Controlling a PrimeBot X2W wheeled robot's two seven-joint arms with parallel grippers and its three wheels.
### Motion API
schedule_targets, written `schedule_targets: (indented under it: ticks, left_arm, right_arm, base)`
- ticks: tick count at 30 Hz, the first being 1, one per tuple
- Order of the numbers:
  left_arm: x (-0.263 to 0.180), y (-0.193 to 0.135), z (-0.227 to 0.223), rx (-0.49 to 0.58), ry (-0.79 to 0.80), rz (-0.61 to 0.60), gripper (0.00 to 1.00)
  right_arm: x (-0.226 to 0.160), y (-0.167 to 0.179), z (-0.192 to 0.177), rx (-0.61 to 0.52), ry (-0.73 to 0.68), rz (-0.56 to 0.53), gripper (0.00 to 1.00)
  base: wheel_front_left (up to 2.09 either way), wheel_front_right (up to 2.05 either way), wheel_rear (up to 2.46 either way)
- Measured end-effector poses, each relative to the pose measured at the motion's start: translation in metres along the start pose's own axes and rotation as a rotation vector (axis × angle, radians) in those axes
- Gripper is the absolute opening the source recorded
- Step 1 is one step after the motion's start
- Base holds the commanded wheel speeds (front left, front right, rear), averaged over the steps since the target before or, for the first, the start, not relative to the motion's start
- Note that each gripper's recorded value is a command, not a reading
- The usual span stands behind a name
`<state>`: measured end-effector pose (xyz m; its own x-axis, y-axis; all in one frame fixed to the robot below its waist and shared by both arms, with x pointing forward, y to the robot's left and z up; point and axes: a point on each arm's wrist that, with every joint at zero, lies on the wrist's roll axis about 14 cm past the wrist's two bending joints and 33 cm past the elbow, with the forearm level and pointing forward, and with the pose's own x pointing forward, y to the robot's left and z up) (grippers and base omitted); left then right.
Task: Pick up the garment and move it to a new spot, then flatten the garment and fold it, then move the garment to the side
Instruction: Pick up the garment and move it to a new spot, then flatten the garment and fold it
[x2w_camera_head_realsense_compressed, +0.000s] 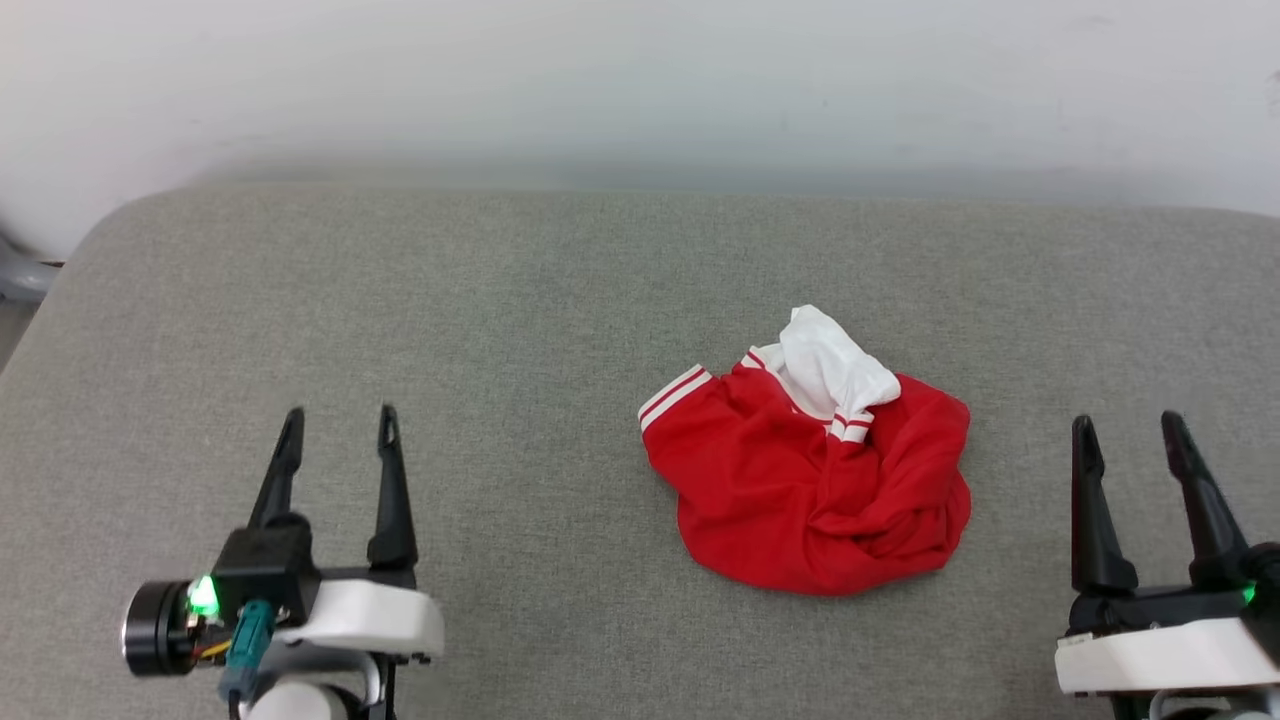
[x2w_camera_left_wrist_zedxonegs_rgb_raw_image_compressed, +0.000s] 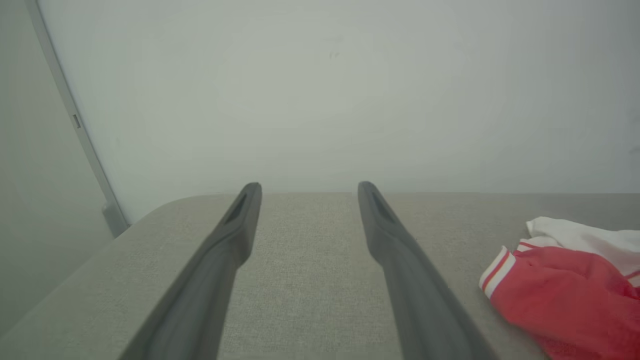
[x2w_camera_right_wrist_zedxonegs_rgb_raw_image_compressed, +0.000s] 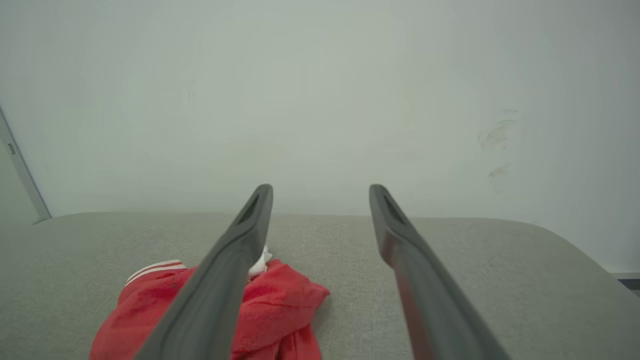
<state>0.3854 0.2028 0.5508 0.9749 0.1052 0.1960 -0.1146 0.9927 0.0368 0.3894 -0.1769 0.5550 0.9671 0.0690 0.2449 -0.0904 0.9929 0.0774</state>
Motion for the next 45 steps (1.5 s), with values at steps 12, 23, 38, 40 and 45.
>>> schedule_targets:
  ticks: [12, 23, 38, 40, 45]
  left_arm:
    - [-0.031, 0.001, -0.017, -0.005, 0.051, -0.021, 1.00]
    - [-0.041, 0.004, -0.021, -0.007, 0.065, -0.026, 1.00]
    - [-0.047, 0.006, -0.022, -0.003, 0.070, -0.027, 1.00]
    - [-0.048, 0.007, -0.023, -0.002, 0.073, -0.027, 1.00]
    - [-0.048, 0.007, -0.024, -0.001, 0.078, -0.030, 1.00]
  right_arm:
    - [-0.024, 0.000, -0.019, 0.025, 0.078, -0.010, 1.00]
    - [-0.031, 0.002, -0.023, 0.032, 0.095, -0.007, 1.00]
    - [-0.033, 0.006, -0.023, 0.035, 0.097, 0.005, 1.00]
    - [-0.033, 0.006, -0.023, 0.036, 0.098, 0.005, 1.00]
    - [-0.033, 0.007, -0.023, 0.038, 0.098, 0.007, 1.00]
  base:
    - [0.00, 0.00, 0.00]
    - [0.00, 0.00, 0.00]
    - [0.00, 0.00, 0.00]
    - [0.00, 0.00, 0.00]
    - [0.00, 0.00, 0.00]
